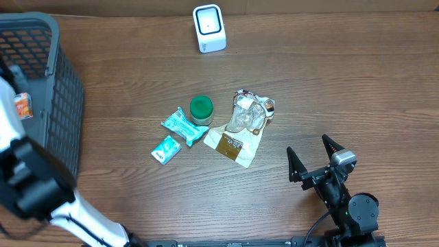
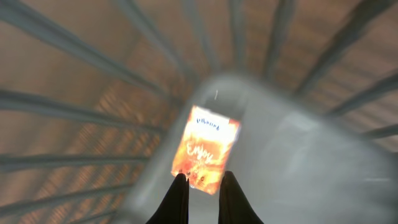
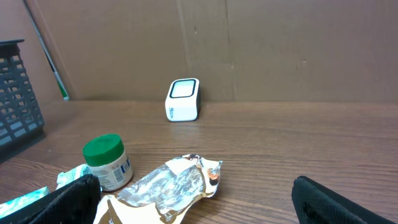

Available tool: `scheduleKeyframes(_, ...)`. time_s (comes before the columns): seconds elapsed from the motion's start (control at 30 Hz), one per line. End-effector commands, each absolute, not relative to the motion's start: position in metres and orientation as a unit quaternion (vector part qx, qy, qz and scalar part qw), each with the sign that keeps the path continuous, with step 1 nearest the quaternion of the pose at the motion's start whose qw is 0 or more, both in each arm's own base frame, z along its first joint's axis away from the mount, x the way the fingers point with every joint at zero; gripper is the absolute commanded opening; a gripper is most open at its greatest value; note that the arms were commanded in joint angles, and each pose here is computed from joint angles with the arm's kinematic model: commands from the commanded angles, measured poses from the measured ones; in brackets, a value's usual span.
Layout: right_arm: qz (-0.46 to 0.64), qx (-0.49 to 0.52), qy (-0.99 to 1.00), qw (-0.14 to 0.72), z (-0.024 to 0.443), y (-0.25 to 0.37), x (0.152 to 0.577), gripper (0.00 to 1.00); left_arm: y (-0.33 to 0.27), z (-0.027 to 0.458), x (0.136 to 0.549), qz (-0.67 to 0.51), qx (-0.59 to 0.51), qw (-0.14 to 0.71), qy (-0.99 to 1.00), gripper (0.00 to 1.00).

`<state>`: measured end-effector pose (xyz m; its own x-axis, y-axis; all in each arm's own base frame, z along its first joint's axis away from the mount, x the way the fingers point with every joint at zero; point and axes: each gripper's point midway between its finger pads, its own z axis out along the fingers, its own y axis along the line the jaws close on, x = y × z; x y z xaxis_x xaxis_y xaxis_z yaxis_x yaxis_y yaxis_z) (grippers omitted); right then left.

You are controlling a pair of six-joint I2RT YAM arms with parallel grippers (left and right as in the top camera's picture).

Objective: Scan the item barcode
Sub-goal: 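Reach into the basket and grasp the orange Kleenex tissue pack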

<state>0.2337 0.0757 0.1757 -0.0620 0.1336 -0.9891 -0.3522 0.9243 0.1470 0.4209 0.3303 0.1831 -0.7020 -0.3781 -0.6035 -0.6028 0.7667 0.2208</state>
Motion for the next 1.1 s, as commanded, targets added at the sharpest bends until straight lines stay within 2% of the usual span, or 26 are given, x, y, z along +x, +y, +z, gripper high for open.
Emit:
scheduleKeyframes(0.0, 0.184, -0.079, 0.706, 0.68, 0.173, 0.078, 0.233, 1.0, 0.302, 0.257, 0.423, 0.157, -0.276, 0.365, 0.875, 0.04)
scheduleKeyframes(0.1, 0.184, -0.079, 0.706, 0.68, 0.173, 0.078, 0.233, 1.0, 0.305, 0.267, 0.417, 0.172, -0.279, 0.368, 0.87, 0.05)
scheduleKeyframes(0.13, 0.184, -0.079, 0.706, 0.68, 0.173, 0.078, 0.233, 1.0, 0.307, 0.264, 0.414, 0.177, -0.283, 0.361, 0.871, 0.09)
scheduleKeyframes(0.2, 0.184, -0.079, 0.706, 0.68, 0.173, 0.078, 0.233, 1.0, 0.31, 0.253, 0.41, 0.18, -0.281, 0.341, 0.879, 0.33)
scheduleKeyframes(0.33, 0.184, -0.079, 0.706, 0.68, 0.173, 0.078, 0.233, 1.0, 0.316, 0.219, 0.408, 0.18, -0.261, 0.297, 0.901, 0.48)
scheduleKeyframes(0.63, 0.184, -0.079, 0.706, 0.68, 0.173, 0.078, 0.233, 1.0, 0.335, 0.115, 0.407, 0.148, -0.228, 0.2, 0.942, 0.5)
scheduleKeyframes(0.97, 0.184, -0.079, 0.706, 0.68, 0.173, 0.078, 0.233, 1.0, 0.352, 0.047, 0.409, 0.152, -0.222, 0.159, 0.95, 0.55)
scheduleKeyframes(1.07, 0.184, -0.079, 0.706, 0.68, 0.173, 0.078, 0.233, 1.0, 0.351, 0.029, 0.407, 0.145, -0.221, 0.144, 0.954, 0.52)
